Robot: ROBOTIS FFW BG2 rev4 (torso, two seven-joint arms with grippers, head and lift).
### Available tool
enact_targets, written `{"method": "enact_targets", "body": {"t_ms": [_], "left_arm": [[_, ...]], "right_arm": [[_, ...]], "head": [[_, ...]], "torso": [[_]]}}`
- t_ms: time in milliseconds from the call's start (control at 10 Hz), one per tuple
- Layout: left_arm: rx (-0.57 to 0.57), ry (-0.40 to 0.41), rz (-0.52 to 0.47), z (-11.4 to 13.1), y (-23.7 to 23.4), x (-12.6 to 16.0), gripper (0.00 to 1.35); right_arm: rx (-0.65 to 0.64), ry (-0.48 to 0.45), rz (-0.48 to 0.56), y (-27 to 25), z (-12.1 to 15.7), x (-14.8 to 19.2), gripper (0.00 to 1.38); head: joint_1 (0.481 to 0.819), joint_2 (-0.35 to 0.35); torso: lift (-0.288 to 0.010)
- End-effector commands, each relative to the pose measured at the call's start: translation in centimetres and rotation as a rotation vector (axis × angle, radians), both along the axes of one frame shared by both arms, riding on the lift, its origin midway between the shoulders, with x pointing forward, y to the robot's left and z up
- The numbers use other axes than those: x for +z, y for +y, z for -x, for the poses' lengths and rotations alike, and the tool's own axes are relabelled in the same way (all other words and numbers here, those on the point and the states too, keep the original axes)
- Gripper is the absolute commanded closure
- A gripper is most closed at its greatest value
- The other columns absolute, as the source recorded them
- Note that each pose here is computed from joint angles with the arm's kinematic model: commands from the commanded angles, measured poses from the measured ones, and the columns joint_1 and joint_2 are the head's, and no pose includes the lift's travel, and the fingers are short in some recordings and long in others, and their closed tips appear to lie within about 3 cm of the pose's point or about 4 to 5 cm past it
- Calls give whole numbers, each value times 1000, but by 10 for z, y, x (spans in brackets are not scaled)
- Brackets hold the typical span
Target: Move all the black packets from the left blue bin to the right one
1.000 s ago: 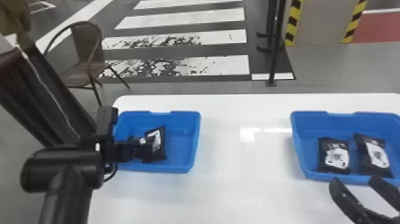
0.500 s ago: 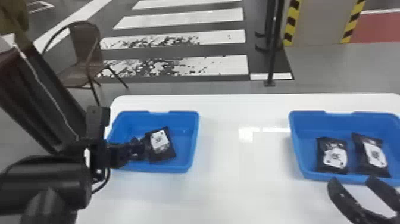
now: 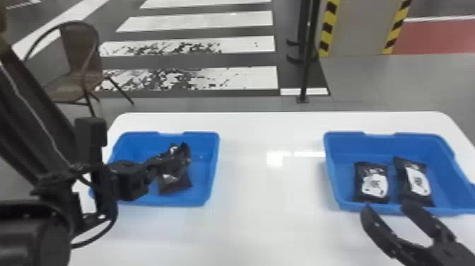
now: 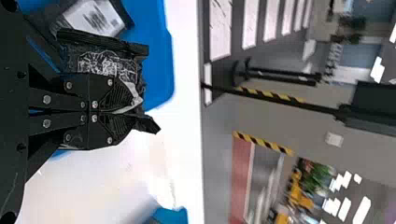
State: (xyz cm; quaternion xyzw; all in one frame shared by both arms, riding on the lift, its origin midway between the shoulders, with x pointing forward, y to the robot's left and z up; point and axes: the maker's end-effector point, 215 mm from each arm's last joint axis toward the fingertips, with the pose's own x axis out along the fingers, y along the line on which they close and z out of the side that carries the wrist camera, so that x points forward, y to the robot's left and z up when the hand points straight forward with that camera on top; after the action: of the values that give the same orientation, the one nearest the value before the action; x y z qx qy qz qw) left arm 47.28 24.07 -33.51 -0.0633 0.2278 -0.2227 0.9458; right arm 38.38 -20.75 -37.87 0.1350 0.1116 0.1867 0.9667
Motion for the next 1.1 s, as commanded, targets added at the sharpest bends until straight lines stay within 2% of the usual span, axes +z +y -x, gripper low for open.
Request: {"method": "enact_targets", "body": {"t_ms": [0,100,300,400,600,800,1000], "left_arm": [[-95,-100,180,-6,-47,30,1174],[-150,-129,295,-8,-76,43,1174],[-281,-108,513,7,-139,59,1174],[-347,-94,670,19,-172,73,1174],[-414,-78,901,35,-204,100,1174],[-441,-34,1035,46,-218,109,1174],[-464,-1,1088,54,-231,110,1174]], "right_arm": [[24,-19,58,3,-7,4,134],[45,-42,117,5,-13,10,134],[95,-83,192,20,-26,21,134],[110,-109,223,25,-31,28,134],[154,-147,253,45,-37,38,134],[167,-170,253,53,-44,44,130],[163,-216,256,55,-57,58,128]], "head": [[695,51],[695,16],[695,-57],[695,-76],[695,-146],[695,-164],[695,-174]], "torso": [[-140],[-140],[-140],[-140],[-140],[-140],[-140]]}}
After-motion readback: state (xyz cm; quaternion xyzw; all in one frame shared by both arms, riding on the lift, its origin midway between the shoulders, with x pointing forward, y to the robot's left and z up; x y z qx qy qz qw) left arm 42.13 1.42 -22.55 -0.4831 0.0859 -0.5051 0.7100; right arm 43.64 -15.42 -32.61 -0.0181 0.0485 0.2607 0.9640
